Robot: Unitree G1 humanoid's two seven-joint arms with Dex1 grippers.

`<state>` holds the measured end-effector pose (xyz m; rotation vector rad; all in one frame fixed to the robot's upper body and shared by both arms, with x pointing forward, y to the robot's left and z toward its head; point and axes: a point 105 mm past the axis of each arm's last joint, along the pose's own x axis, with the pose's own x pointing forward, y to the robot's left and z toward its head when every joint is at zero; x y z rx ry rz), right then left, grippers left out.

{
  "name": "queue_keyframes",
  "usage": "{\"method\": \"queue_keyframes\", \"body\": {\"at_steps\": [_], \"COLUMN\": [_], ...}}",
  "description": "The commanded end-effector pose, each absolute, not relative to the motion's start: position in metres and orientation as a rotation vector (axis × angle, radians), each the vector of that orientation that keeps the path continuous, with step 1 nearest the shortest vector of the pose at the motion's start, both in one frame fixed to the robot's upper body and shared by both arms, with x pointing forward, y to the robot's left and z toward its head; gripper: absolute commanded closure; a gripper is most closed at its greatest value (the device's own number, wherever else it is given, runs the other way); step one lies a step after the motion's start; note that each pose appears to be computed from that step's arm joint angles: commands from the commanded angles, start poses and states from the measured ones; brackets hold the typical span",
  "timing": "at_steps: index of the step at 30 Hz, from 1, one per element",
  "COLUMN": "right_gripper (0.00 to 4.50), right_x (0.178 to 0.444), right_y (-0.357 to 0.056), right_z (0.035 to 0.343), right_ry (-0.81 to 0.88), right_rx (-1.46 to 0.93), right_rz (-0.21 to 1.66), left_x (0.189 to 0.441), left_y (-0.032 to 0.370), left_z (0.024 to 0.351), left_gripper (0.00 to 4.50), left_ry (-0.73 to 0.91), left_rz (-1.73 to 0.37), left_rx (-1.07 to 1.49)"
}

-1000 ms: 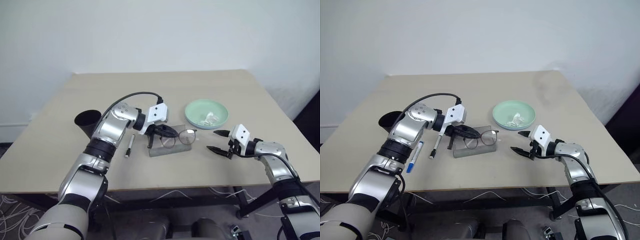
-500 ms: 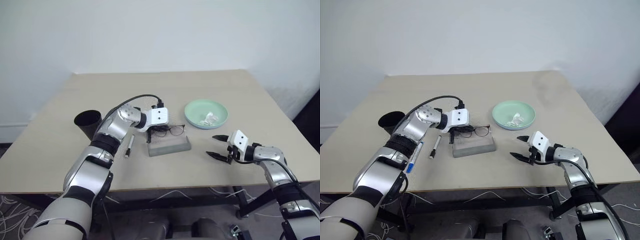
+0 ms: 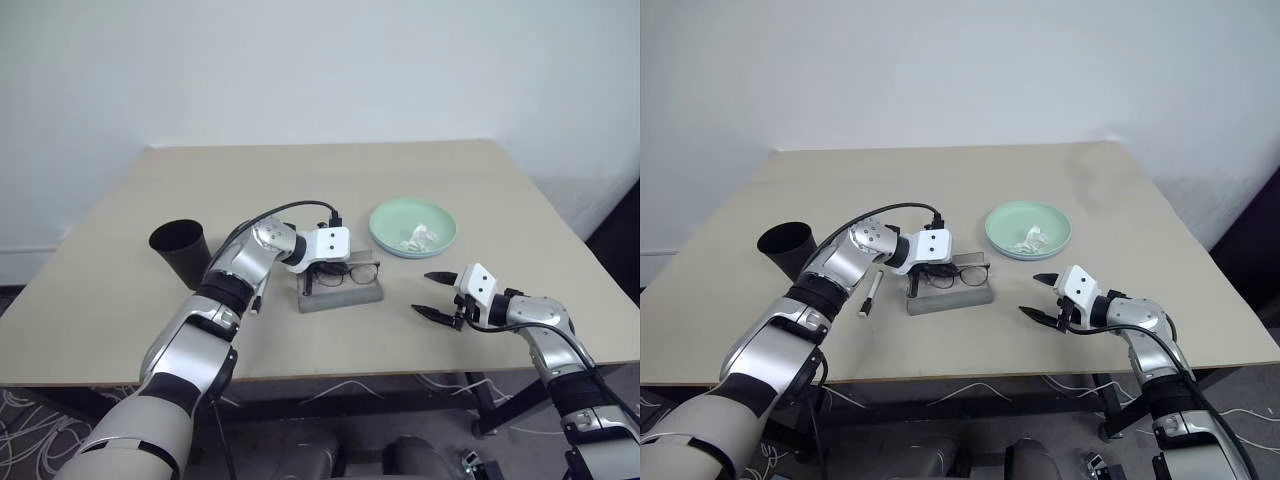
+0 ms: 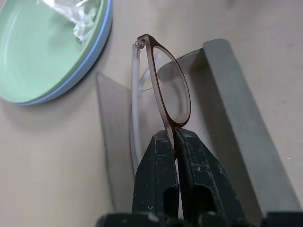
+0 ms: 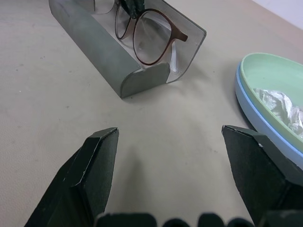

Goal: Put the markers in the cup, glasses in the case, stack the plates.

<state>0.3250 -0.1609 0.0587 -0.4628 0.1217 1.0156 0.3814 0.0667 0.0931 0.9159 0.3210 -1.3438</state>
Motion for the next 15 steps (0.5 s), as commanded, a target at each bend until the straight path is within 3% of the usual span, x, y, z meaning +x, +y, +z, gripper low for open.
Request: {"method": "queue_keyframes", "body": {"at_steps": [1, 15], "right_gripper": [0.71, 0.71], "right_x": [0.328, 0.330], "right_y": [-0.160, -0.157], "right_z": [0.072, 0.071], "right_ry": [0.071, 0.069], "right_rx": [-0.493, -0.493], "right_rz": [1.009, 1.011], "left_x": [0.384, 0.374], "left_y": [0.064, 0.063], "left_z": [0.110, 0.127], "left_gripper": [4.48, 4.48], "left_ry": [0.260, 0.243], "left_rz": [-1.328, -1.354], "left_rx": [0.921, 0.908]}}
